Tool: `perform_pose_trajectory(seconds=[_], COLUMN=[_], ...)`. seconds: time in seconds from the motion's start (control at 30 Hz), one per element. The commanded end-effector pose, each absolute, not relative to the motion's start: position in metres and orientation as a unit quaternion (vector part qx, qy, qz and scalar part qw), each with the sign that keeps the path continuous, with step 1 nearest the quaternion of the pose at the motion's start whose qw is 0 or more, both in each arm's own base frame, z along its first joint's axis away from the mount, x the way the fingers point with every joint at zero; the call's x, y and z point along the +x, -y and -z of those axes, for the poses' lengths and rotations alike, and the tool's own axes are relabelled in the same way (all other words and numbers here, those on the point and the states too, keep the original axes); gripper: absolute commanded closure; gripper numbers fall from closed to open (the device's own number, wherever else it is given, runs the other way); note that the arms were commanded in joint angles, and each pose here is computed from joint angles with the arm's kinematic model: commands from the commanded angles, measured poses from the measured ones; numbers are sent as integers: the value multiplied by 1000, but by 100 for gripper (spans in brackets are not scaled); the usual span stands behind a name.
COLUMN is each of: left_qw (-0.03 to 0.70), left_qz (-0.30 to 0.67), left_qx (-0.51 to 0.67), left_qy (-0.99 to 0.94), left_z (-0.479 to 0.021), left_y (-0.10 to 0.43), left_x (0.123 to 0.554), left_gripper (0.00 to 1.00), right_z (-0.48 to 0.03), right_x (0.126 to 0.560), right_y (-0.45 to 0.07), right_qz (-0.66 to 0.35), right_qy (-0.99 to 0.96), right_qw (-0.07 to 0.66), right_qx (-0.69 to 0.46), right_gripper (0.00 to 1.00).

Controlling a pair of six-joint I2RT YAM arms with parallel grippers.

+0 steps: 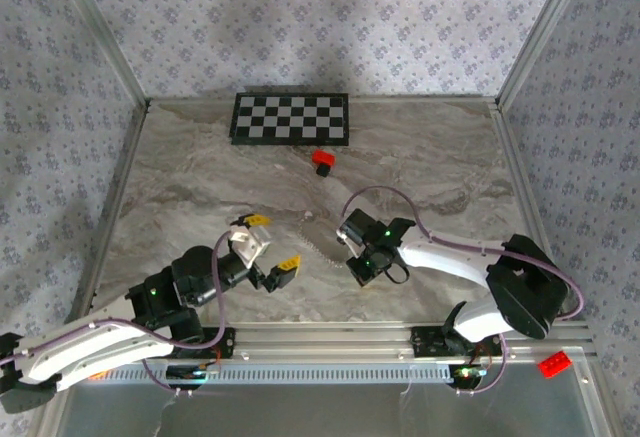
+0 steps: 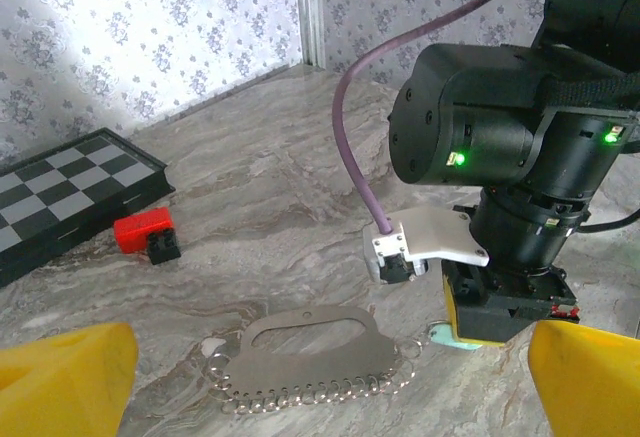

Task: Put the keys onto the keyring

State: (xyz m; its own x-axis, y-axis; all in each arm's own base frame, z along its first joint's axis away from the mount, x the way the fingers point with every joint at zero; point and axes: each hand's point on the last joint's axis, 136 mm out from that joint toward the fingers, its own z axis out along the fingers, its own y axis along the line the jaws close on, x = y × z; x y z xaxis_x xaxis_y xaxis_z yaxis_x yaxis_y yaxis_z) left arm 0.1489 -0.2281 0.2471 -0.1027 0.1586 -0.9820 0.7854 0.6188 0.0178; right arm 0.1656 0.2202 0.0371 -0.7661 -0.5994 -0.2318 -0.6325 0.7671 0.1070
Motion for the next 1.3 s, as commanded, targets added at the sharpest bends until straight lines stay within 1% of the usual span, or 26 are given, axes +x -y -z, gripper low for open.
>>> perform_pose_trajectory(seconds=[0.0, 0.3, 0.37, 0.57, 0.77, 0.93, 1.07, 1.2, 1.27], left_qw=[585, 591, 591, 593, 599, 598, 579, 582, 586], left_qz=[271, 267, 267, 258, 236, 216, 183, 103, 87], left_qx=[328, 323, 324, 312, 290, 266, 244, 152, 143], left_qy=[-691, -689, -689, -696, -709, -724, -756, -792, -793], left_z=[-250, -249, -248, -249, -252, -255, -249, -241, -238], left_y=[223, 222, 222, 216, 200, 187, 169, 124, 114], left_x=[151, 153, 153, 156, 161, 165, 169, 183, 183], left_gripper=[1, 1, 1, 1, 1, 1, 0, 0, 0], right_z=[-34, -34, -33, -38, -54, -76, -108, -138, -155], right_x=[164, 165, 165, 166, 172, 180, 193, 201, 205], right_y=[-214, -214, -214, -214, -210, -203, -194, -182, -178], right_qz=[-64, -56, -55, -54, -52, -48, -50, -64, -75], right_qy=[-941, -941, -941, -942, -943, -945, -932, -908, -893], right_qw=[78, 73, 72, 77, 107, 155, 239, 328, 376], right_qx=[-324, -325, -325, -322, -310, -284, -266, -252, -237], right_gripper=[100, 99, 96, 83, 69, 61, 51, 40, 31])
